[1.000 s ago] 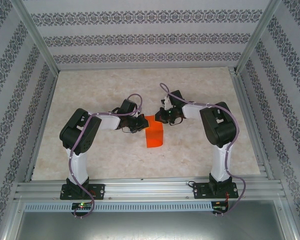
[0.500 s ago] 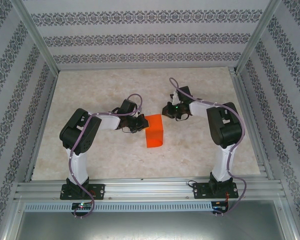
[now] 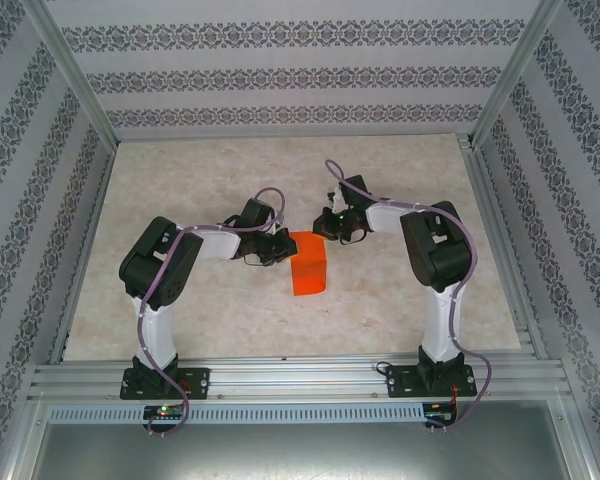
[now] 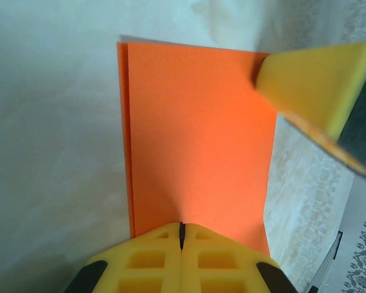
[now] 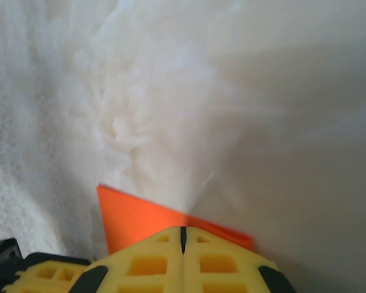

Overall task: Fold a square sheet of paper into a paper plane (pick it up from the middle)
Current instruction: First fold the paper in half at the center of the table, then rotate the paper at the center of the table.

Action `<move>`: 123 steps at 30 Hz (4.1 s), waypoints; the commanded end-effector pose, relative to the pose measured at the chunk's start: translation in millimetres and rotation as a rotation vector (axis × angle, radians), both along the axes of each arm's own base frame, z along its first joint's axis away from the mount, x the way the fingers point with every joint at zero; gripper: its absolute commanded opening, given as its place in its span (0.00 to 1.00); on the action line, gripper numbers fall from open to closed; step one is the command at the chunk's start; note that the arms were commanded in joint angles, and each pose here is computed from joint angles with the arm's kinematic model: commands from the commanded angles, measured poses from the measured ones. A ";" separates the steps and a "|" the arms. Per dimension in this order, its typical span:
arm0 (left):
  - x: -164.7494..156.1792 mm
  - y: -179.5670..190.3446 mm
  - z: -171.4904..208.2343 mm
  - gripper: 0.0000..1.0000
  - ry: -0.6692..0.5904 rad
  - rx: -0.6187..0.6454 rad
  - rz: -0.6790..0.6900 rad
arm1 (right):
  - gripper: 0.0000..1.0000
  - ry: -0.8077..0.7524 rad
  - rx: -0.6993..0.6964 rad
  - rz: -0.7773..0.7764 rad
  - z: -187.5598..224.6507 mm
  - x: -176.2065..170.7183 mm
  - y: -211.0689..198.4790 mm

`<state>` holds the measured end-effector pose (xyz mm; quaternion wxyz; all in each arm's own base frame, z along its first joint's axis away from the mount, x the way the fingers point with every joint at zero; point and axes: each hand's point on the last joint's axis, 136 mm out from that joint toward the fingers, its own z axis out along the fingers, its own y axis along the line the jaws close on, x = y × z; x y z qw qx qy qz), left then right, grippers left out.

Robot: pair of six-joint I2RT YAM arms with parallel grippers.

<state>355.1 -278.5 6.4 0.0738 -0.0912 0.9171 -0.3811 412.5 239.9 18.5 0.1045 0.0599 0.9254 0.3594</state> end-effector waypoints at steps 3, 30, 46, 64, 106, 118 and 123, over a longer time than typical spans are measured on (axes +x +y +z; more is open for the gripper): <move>-90.4 75.5 -109.5 0.00 0.351 0.399 0.035 | 0.00 0.000 -0.052 -0.162 1.1 25.7 -55.0; -83.9 76.5 -109.1 0.00 0.327 0.418 0.034 | 0.00 0.147 -0.055 0.142 -21.2 -123.0 4.4; -74.8 75.9 -105.1 0.00 0.292 0.426 0.026 | 0.00 0.070 -0.002 0.126 16.7 -139.5 -13.9; -31.0 65.5 -84.5 0.00 0.149 0.421 -0.051 | 0.00 0.070 0.021 0.210 -3.0 -126.8 35.0; 50.7 25.6 -1.0 0.00 -0.178 0.307 -0.317 | 0.00 -0.099 -0.086 0.023 17.9 -5.6 16.5; 39.6 5.4 43.3 0.10 -0.157 0.144 -0.142 | 0.00 0.064 -0.337 -0.164 -33.0 -37.0 -38.9; 11.0 -5.5 47.8 0.18 -0.145 0.125 -0.101 | 0.00 0.110 -0.322 -0.249 -29.8 -71.1 -44.6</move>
